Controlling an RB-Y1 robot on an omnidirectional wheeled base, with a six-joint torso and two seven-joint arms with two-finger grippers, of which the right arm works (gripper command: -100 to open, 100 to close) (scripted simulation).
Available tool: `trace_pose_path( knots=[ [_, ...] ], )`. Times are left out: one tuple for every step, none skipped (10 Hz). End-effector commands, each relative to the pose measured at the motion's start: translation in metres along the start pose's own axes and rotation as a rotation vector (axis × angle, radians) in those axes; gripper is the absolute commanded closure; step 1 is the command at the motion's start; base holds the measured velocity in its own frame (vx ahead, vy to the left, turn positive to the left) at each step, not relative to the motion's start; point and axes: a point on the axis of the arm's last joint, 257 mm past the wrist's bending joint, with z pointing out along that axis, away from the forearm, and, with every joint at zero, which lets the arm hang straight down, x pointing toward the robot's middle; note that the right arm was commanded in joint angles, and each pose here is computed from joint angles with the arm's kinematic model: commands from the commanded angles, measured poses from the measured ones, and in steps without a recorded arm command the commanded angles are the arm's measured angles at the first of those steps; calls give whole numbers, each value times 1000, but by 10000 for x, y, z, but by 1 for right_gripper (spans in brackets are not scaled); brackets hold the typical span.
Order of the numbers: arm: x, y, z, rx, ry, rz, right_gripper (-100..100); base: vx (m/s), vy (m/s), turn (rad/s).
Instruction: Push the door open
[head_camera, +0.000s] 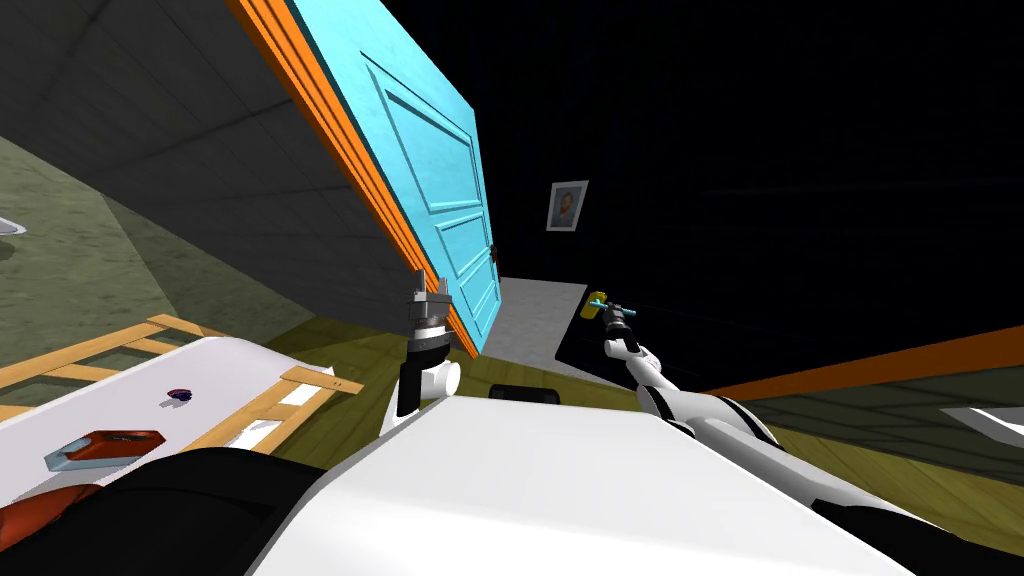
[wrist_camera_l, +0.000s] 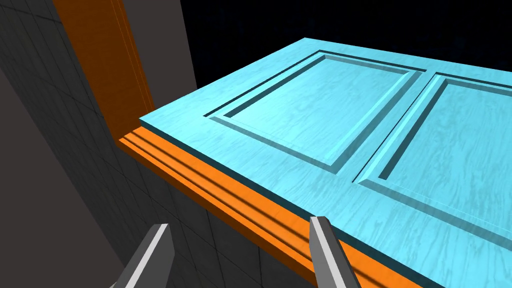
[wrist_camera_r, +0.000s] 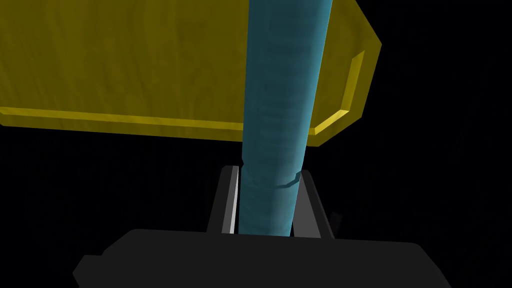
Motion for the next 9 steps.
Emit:
trace_pose_path(
  knots=[
    [-163,40,-2,-7,-28,-5,100,206,47,-60],
    [-225,41,-9,-7,-41,-5,100,212,60,-90],
    [-288,42,-16,-7,-53,-5,100,194,35,-87],
    [-288,42,-16,-7,-53,-5,100,129,14,-18],
    [-288,42,-16,-7,-53,-5,100,54,-7,6],
    [-415,44,-32,-7,-80,-6,100,146,16,-95],
    [-447,44,-36,-7,-87,-6,100,189,54,-64],
    [-511,45,-46,-7,-100,-6,100,174,63,-68],
    [-573,46,-56,-7,-113,-5,100,181,65,-74]
  ],
)
